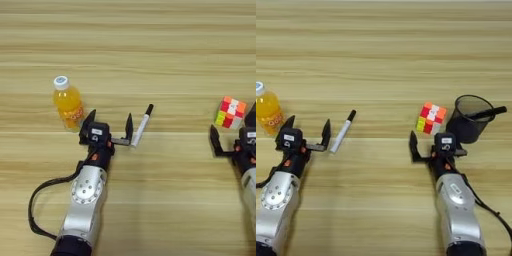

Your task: Move the objects on the table

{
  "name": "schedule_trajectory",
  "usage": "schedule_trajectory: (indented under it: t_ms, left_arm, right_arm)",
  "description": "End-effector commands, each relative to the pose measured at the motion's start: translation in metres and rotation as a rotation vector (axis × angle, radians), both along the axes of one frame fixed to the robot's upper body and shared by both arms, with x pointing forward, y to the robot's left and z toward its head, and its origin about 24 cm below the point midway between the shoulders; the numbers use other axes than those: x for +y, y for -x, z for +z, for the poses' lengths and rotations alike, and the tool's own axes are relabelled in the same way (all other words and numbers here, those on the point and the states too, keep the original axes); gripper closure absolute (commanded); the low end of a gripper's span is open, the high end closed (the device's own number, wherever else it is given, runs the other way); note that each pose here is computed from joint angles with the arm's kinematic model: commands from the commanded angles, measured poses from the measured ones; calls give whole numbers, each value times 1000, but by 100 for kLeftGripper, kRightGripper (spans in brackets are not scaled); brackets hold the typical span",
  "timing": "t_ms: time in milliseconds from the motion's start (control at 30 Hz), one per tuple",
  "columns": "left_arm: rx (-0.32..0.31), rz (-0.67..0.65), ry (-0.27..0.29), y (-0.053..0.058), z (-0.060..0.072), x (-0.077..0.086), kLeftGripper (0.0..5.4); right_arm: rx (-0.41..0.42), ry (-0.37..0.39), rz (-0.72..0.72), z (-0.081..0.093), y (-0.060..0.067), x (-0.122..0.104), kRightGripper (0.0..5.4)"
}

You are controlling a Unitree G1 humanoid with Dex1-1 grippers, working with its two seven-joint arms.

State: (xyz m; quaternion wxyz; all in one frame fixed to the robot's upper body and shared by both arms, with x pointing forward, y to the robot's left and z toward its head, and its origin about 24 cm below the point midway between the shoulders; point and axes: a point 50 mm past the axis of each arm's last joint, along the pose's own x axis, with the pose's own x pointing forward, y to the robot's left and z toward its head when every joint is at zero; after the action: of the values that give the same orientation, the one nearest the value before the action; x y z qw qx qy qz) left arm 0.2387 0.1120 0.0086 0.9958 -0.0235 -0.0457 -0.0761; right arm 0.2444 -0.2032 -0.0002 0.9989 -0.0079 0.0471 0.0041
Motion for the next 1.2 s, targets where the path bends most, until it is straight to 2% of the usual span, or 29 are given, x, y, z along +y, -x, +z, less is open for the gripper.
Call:
schedule_trajectory:
  t_ms: [33,433,933,1200]
  left_arm:
    - [-4,-6,-4,-2,1,-3,0]
    - [-5,-6,-6,-2,1,-2,0]
    - [-4,-5,-8,-1,0,-1,0]
    - [-3,-5,-7,-2,0,-1,0]
  right_arm:
    - [53,-29,-3,-11,-1,5,5]
    - [47,-27,-40,-13,-17,3,5]
    - [35,-23,-77,-14,-30,-1,5]
    - [26,-21,-38,-14,-32,6,80]
